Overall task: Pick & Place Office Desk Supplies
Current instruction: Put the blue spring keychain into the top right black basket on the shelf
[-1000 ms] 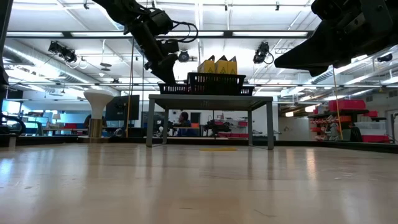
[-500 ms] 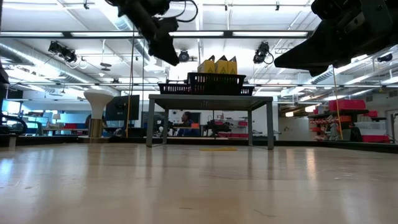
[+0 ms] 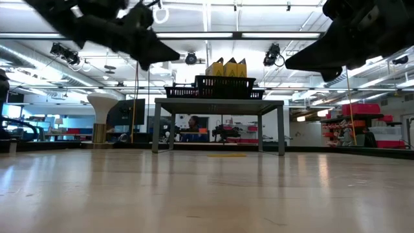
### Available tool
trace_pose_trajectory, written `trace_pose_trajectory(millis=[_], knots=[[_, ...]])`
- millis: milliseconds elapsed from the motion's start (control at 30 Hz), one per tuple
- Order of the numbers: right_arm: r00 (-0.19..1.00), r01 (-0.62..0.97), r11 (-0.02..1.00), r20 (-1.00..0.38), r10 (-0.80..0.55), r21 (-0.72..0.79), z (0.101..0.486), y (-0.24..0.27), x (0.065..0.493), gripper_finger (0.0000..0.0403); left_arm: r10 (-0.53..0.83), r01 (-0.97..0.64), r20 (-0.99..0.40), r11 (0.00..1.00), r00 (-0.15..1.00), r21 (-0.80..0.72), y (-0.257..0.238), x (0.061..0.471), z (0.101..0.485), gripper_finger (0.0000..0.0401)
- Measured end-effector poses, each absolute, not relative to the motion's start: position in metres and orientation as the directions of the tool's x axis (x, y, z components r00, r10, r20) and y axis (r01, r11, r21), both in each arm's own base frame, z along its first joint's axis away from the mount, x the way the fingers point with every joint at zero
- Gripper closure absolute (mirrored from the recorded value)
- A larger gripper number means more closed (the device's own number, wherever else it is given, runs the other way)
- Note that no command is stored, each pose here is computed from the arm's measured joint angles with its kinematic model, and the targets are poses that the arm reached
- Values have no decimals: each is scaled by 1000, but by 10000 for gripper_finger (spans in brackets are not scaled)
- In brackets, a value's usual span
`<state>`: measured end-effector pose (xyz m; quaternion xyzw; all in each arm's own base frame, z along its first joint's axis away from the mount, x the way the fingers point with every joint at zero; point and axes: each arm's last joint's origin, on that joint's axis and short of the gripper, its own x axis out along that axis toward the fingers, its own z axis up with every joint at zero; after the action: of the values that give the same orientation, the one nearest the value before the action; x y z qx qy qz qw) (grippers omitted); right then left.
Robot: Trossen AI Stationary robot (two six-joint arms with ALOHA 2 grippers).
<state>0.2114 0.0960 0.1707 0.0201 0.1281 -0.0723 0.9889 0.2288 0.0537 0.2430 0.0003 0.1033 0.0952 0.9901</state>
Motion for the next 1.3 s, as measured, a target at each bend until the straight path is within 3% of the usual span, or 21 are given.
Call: trace_pose_trajectory(millis=[233,367,533,767,900,1067,1300], knots=[[964,80,990,-260,-47,116,173,98,213,391,199,-200,-84,980,976,-2,21,212,197,384],[932,-16,995,-360,50,96,183,113,219,391,256,-256,-66,967,965,2,16,206,187,385],[782,21,999,-624,11,43,200,133,222,391,250,-250,-82,968,965,8,12,206,185,384],[525,24,998,-850,33,54,198,166,222,368,248,-248,-81,969,965,9,12,206,185,384],[389,-44,999,-921,35,20,184,186,223,330,248,-248,-81,969,965,10,12,206,185,384],[229,-133,987,-966,118,89,171,208,227,289,249,-249,-84,968,965,11,12,206,185,384],[160,-236,962,-971,178,137,166,239,228,266,249,-249,-82,968,965,11,12,206,185,384]])
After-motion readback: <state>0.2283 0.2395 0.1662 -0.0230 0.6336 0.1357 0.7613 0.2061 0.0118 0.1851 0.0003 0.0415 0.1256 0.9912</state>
